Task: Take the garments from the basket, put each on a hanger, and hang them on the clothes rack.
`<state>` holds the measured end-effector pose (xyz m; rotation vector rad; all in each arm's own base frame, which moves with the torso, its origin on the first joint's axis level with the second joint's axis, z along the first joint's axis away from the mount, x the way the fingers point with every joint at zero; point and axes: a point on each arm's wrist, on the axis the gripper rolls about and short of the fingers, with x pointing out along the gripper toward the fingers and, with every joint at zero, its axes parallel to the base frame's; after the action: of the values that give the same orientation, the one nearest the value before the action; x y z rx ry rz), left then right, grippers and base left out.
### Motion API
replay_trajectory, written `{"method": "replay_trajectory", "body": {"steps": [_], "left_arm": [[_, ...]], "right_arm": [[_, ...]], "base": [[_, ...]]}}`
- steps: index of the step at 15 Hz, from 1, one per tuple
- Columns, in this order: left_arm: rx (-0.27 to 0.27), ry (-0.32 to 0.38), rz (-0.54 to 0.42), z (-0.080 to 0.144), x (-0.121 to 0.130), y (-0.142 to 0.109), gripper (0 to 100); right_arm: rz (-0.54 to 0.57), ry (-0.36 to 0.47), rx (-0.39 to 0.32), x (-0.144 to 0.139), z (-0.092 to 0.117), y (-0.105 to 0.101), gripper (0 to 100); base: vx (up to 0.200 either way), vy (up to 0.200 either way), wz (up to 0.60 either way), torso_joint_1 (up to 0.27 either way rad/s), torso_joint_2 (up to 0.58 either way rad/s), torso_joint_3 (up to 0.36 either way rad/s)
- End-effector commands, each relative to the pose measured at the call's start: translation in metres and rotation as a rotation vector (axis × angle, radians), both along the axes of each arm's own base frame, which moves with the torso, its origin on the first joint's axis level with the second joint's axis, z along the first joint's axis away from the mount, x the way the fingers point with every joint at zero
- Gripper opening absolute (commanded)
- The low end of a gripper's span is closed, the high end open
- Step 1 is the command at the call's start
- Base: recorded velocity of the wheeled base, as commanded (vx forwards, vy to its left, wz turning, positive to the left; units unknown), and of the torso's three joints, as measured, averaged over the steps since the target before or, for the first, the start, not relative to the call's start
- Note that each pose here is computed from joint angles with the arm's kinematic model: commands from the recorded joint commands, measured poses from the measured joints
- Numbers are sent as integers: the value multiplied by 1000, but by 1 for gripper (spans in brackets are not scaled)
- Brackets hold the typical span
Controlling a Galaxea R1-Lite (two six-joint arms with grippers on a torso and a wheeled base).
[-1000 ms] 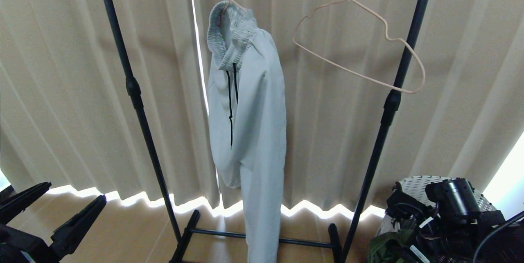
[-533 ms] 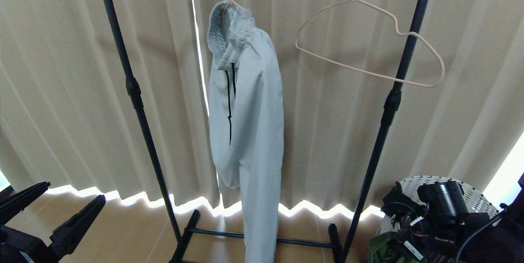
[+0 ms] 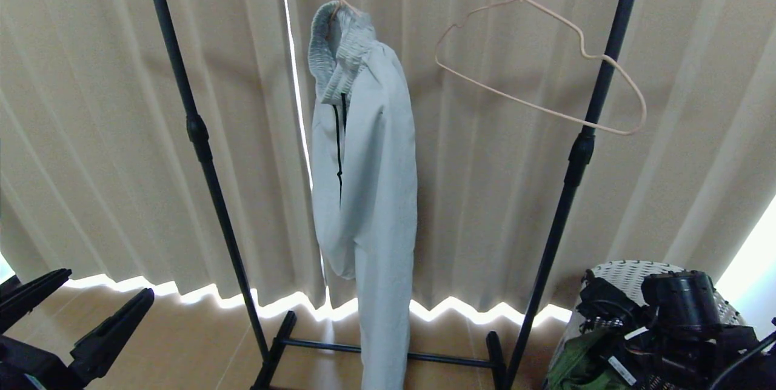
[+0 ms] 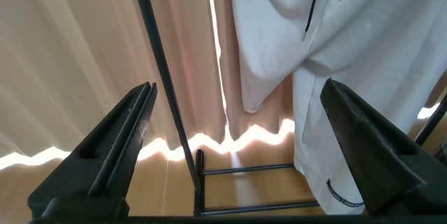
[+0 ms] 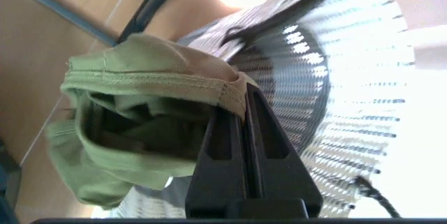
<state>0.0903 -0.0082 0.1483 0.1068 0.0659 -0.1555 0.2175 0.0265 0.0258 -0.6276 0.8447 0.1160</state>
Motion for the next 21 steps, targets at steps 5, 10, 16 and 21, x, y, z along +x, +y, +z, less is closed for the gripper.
{"method": "replay_trajectory", "body": {"steps": [5, 10, 16, 21], "left_arm": [[1, 10, -2, -2, 0, 0, 100], [1, 12, -2, -2, 0, 0, 100], [6, 17, -1, -5, -1, 0, 100], [6, 17, -2, -5, -2, 0, 100]], "right_arm": [[59, -350, 14, -40, 88, -1, 0], [72, -447, 27, -49, 139, -2, 0], [71, -510, 36, -45, 154, -2, 0], [75, -505, 31, -45, 153, -2, 0]], "base": [[0, 0, 0, 0, 0, 0], [0, 0, 0, 0, 0, 0], [0, 0, 0, 0, 0, 0], [-200, 0, 0, 6, 2, 4]]}}
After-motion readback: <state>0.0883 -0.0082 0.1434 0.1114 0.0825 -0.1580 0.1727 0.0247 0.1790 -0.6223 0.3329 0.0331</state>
